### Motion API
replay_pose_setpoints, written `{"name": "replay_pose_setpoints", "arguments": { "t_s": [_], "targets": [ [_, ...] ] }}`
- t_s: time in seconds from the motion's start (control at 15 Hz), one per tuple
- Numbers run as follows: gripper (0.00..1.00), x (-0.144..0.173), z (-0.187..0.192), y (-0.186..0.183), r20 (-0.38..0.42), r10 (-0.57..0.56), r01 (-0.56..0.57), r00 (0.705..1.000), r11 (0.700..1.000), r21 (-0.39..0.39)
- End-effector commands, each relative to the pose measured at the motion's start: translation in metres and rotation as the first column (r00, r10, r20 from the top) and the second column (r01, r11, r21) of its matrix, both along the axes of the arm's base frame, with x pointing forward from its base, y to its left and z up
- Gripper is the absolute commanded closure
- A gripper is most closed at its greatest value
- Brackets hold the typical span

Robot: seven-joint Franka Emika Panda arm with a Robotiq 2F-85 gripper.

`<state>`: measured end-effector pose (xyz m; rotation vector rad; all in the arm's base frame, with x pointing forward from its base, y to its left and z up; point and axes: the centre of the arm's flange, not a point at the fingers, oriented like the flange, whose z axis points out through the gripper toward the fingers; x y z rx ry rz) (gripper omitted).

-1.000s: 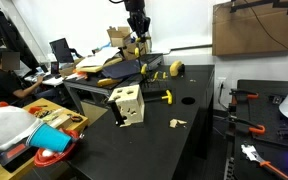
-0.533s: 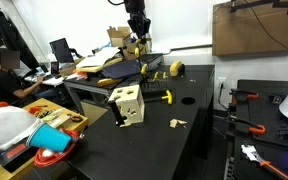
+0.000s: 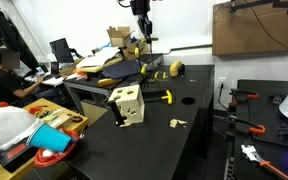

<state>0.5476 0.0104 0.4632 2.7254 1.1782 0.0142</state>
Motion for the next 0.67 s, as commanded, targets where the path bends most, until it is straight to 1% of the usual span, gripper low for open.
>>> {"name": "replay_pose_setpoints", "arguments": {
  "t_s": [0.0,0.13,0.27,0.4,0.6],
  "targets": [
    [0.96,0.013,-0.002,-0.029,-0.045,-0.194,0.194,0.980,0.981,-0.003],
    [0.96,0.020,-0.008,-0.044,-0.080,-0.262,0.265,0.962,0.964,0.024],
    [0.96,0.026,-0.009,-0.052,-0.095,-0.308,0.313,0.947,0.949,0.047],
    [0.96,0.035,-0.008,-0.056,-0.090,-0.349,0.355,0.933,0.933,0.058],
    [0.96,0.048,-0.003,-0.061,-0.054,-0.417,0.420,0.907,0.907,0.045]
  ]
}}
